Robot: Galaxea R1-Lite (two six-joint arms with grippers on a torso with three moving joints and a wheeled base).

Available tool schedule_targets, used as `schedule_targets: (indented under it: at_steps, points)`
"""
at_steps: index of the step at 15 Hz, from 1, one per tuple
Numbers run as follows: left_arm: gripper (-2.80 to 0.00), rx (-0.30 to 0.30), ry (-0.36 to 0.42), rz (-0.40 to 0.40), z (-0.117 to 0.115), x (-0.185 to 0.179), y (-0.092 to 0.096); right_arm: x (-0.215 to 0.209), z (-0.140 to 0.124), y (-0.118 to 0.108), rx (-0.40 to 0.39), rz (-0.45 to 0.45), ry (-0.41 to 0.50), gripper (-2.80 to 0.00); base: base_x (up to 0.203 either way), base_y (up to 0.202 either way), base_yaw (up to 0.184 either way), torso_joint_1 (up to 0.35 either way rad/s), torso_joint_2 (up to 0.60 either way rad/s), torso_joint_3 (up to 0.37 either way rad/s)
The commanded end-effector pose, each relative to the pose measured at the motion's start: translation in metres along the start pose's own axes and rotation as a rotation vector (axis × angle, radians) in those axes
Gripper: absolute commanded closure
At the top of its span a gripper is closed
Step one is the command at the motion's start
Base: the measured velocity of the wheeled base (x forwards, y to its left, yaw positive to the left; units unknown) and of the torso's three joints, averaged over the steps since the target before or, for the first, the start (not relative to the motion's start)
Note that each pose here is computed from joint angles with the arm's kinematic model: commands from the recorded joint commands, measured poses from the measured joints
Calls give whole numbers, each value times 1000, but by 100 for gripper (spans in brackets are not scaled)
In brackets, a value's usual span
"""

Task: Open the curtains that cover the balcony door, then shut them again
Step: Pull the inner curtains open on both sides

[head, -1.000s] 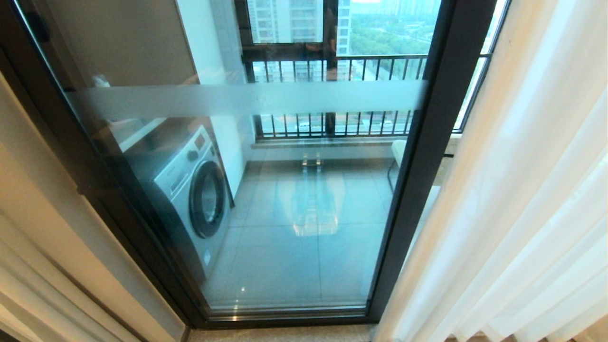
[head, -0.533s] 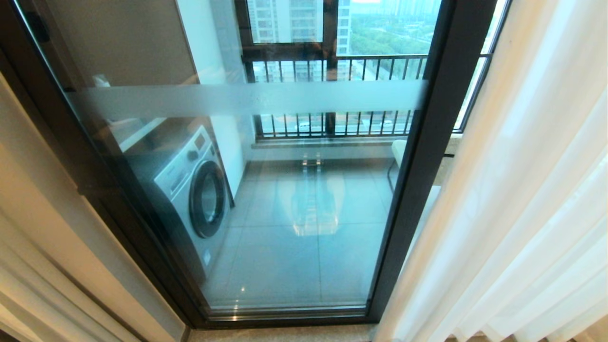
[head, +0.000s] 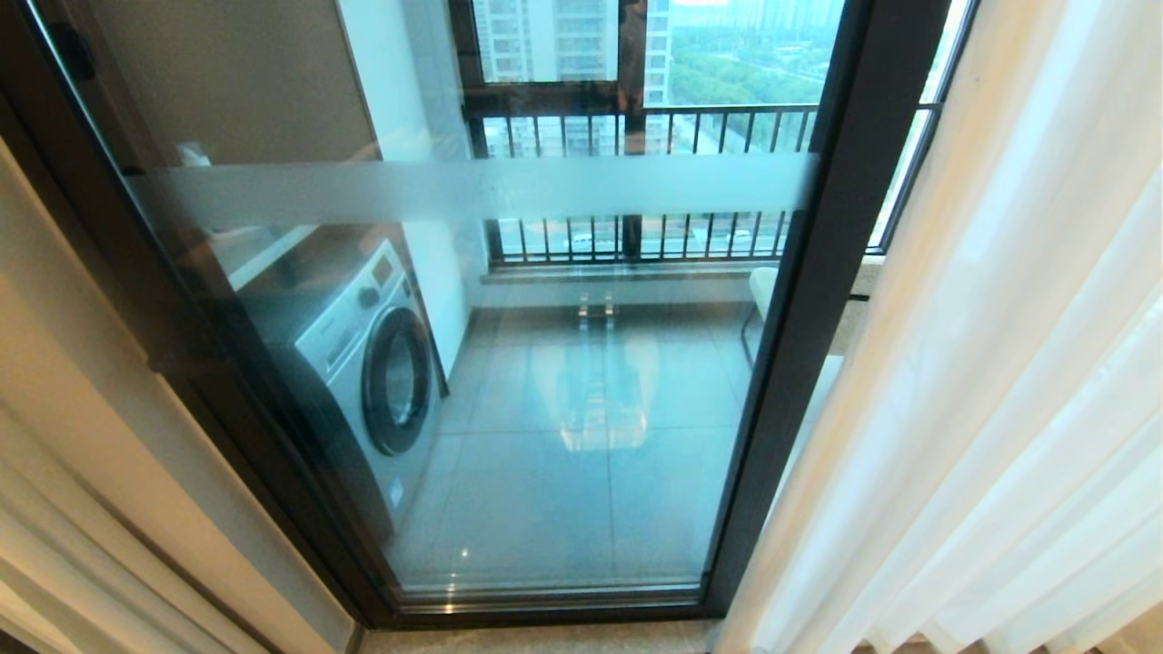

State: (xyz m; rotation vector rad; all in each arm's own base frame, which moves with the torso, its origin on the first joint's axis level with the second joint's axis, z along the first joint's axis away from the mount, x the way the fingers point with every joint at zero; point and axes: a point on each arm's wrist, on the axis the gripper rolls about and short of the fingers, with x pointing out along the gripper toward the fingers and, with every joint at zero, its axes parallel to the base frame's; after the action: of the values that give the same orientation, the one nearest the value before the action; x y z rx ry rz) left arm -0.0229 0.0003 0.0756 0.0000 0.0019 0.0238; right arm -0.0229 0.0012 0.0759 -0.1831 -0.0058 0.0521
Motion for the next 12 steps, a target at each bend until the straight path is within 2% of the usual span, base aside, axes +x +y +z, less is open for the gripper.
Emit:
schedule_targets:
  at_steps: [1, 4, 8, 9, 10, 12]
  points:
    - [0, 0, 0, 1, 0, 0, 0, 0, 7, -1, -24, 11, -9, 0, 0, 0, 0, 0, 0, 0]
    - [0, 0, 0, 1, 0, 0, 0, 4, 29, -3, -26, 106, 2, 0, 0, 0, 0, 0, 0, 0]
    - [0, -1, 0, 1, 0, 0, 0, 30, 71, -11, -19, 207, 65, 0, 0, 0, 0, 0, 0, 0]
    - [0, -2, 0, 1, 0, 0, 0, 37, 86, -14, -20, 220, 52, -280, 0, 0, 0, 0, 0, 0]
    - [0, -1, 0, 1, 0, 0, 0, 41, 102, -16, -23, 235, 22, -280, 0, 0, 0, 0, 0, 0]
    - [0, 0, 0, 1, 0, 0, 0, 50, 120, -19, -25, 250, 6, -280, 0, 0, 0, 0, 0, 0]
